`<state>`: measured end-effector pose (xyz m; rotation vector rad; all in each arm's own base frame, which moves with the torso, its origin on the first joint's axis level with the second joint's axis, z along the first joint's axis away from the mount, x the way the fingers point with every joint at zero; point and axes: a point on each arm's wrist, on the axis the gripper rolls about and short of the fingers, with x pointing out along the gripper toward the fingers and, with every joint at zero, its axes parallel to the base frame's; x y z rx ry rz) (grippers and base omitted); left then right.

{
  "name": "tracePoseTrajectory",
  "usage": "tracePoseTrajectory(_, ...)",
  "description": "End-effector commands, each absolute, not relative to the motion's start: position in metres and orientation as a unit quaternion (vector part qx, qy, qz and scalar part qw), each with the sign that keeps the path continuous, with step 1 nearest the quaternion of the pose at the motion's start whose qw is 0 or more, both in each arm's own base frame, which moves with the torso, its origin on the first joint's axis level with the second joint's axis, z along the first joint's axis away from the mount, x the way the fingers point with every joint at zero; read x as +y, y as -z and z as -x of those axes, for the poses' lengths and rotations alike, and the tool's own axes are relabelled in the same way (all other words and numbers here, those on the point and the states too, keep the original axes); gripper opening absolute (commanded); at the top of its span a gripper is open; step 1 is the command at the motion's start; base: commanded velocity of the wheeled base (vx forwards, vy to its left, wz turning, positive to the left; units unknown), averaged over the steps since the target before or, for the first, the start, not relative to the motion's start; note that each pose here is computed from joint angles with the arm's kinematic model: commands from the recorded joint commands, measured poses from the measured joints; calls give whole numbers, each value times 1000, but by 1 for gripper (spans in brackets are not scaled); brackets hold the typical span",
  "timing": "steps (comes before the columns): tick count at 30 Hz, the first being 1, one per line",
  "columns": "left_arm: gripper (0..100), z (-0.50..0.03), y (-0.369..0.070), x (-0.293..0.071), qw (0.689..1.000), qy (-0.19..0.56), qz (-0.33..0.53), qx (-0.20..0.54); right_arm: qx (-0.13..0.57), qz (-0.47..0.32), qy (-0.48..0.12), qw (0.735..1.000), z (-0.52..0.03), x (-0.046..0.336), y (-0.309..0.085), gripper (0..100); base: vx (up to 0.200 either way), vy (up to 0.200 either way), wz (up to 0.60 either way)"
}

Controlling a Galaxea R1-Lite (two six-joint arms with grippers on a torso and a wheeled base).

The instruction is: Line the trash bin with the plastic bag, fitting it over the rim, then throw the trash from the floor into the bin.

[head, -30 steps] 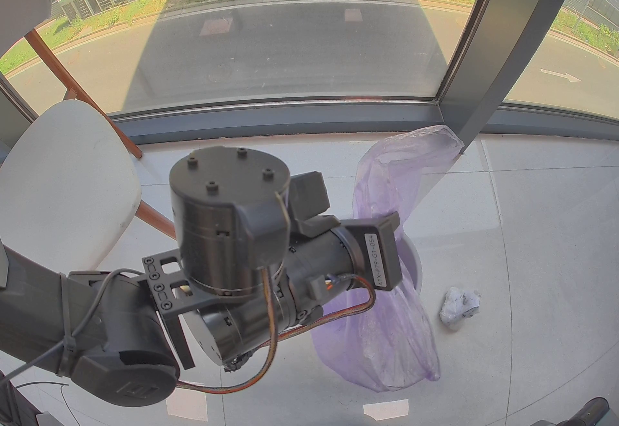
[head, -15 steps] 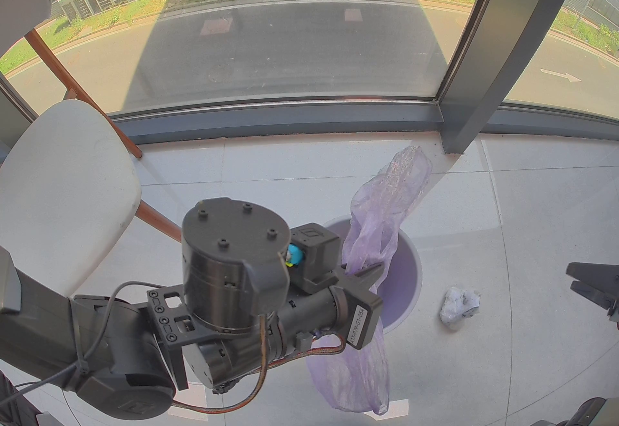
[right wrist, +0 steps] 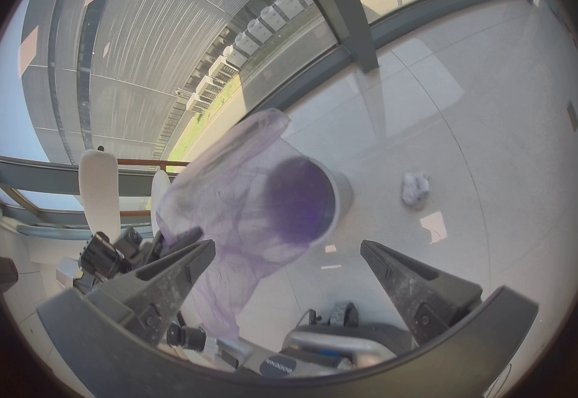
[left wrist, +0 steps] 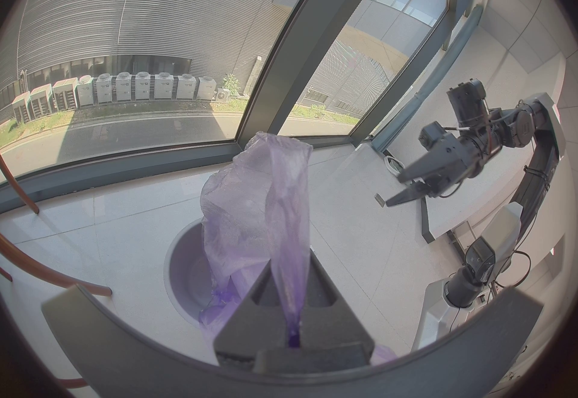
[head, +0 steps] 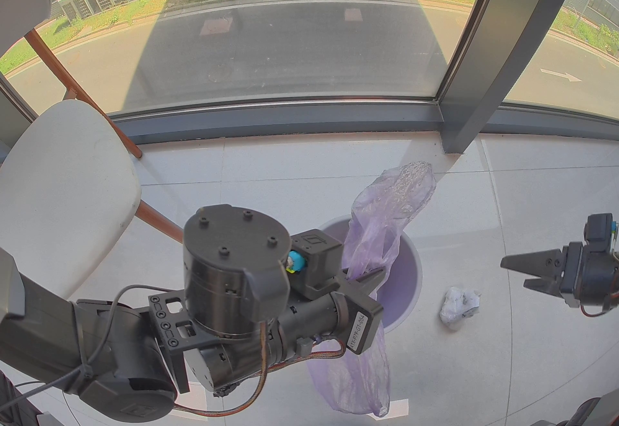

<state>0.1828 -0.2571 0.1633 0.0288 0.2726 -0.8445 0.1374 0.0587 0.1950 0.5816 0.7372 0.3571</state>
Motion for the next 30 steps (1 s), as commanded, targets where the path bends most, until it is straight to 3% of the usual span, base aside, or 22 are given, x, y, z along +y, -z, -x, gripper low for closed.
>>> tracePoseTrajectory(1, 0, -183, -159, -259, 902, 409, -18, 137, 368, -277, -164, 873, -169, 71, -181, 100, 0, 0, 0)
tracePoseTrajectory(20, 0, -178, -157, -266, 897, 420, -18, 136, 350, -277, -172, 878, -255, 107, -182, 100, 0, 0, 0)
tracePoseTrajectory(30, 0, -180, -158, -268, 898, 420, -16, 134, 349, -273, -188, 876, -271, 124, -184, 100, 0, 0, 0)
